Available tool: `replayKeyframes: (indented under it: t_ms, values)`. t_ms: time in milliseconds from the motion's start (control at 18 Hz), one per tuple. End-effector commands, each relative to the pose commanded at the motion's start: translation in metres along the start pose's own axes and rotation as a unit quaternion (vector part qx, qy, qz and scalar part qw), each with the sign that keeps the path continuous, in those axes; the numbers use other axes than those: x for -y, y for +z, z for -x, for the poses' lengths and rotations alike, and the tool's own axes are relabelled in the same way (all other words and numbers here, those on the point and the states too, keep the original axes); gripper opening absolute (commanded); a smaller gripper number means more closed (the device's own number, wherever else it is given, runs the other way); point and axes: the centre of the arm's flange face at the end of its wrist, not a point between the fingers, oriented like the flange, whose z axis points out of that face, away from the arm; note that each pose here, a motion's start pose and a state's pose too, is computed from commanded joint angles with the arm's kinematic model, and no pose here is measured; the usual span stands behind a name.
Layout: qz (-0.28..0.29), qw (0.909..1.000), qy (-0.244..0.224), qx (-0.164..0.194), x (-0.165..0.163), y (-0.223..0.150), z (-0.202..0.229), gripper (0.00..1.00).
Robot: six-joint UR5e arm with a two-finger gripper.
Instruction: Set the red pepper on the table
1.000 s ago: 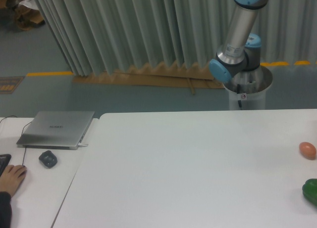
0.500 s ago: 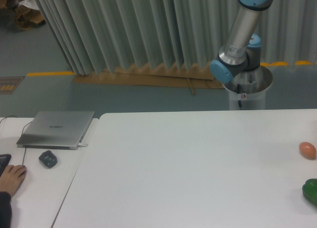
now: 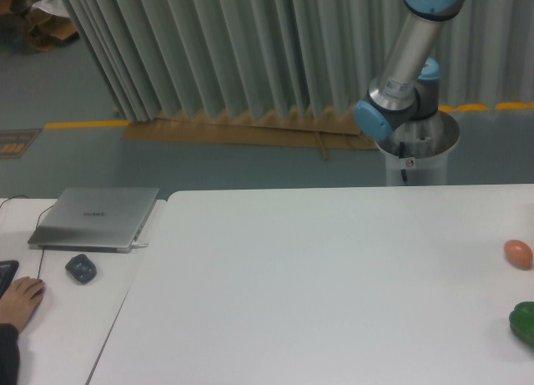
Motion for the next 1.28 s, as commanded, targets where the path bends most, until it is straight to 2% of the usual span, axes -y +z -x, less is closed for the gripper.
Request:
replayKeyframes:
  t_ms: [167, 222, 722, 778, 1056, 1278]
  values:
    - [-0.002, 0.9999, -0.010, -0.003, 0.000, 0.003, 0.000, 0.51]
    - [-0.001, 0.9999, -0.014, -0.003, 0.000, 0.002, 0.000, 0.43]
    - [0.006, 0.9994, -0.035, -0.002, 0.003, -0.010, 0.003, 0.32]
    - [0.007, 0.9992, -0.040, -0.001, 0.006, -0.014, 0.004, 0.30]
    - [-0.006, 0.9966, -0.082, -0.006, 0.040, -0.054, 0.018, 0.29]
    - [-0.037, 0.9942, -0.101, -0.006, 0.058, -0.065, 0.020, 0.29]
